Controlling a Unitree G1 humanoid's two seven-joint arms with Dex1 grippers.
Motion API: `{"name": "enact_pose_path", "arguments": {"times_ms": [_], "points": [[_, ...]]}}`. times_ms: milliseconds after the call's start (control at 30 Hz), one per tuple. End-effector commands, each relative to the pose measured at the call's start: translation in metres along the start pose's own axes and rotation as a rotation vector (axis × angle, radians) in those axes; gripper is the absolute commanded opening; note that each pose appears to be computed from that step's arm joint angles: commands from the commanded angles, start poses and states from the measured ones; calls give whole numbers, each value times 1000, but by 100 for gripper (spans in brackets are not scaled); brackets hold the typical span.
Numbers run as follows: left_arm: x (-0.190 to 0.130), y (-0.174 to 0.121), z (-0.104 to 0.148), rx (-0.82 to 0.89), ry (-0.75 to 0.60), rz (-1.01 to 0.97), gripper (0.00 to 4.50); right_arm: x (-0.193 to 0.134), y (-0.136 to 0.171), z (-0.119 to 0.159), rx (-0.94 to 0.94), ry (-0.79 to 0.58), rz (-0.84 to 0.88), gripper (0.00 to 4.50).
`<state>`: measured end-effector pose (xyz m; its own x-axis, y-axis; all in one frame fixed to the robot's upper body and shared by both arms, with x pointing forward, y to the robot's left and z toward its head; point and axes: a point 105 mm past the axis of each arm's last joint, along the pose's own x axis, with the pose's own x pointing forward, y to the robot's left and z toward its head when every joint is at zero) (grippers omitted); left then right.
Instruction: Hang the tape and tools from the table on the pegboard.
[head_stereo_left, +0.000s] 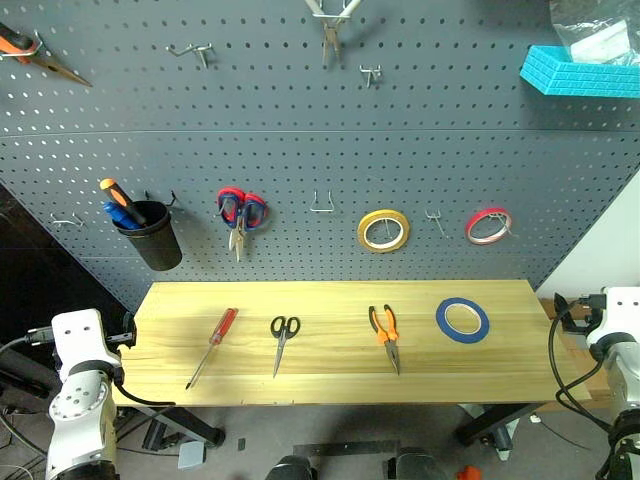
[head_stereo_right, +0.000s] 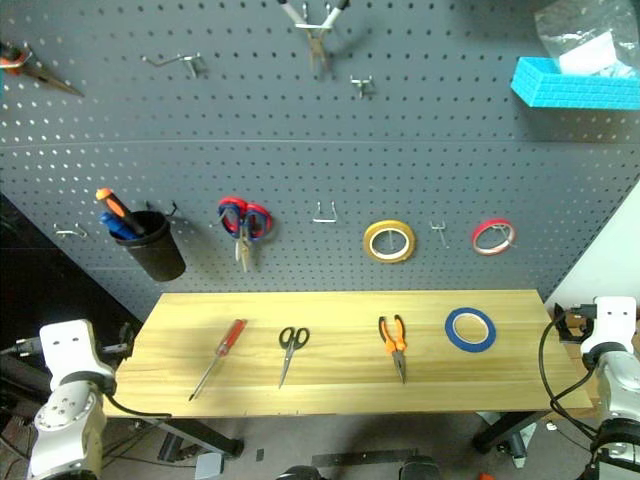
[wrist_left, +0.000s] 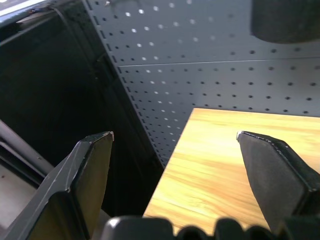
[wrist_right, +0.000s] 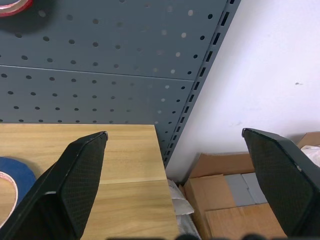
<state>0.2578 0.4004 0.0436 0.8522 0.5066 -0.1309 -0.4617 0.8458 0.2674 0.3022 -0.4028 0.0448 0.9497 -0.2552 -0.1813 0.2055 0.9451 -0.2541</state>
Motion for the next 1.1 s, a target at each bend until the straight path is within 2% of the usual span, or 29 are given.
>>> {"name": "enact_pose_path", "arguments": {"times_ms": [33, 300, 433, 633, 767, 900, 967, 1100], "points": [[1, 17, 19, 29, -89, 58, 426, 3, -11, 21, -15, -65, -25, 450], [-3, 37, 6, -4, -34, 139, 426, 3, -10, 21, -18, -63, -14, 450], [-3, 36, 7, 7, -36, 129, 426, 4, -10, 21, -16, -61, -13, 450], [-8, 32, 12, -86, -41, 112, 426, 1, -8, 22, -4, -70, -5, 450], [-17, 20, 11, -118, -24, 59, 426, -6, 1, 18, -24, -59, 49, 450], [-23, -7, 31, -188, -113, -72, 426, -19, 26, 17, -116, -51, 196, 450], [-23, -22, 40, -143, -119, -144, 426, -26, 43, 21, -155, -52, 280, 450], [-30, -71, 64, -17, -160, -440, 426, -40, 71, 30, -206, -35, 413, 450]]}}
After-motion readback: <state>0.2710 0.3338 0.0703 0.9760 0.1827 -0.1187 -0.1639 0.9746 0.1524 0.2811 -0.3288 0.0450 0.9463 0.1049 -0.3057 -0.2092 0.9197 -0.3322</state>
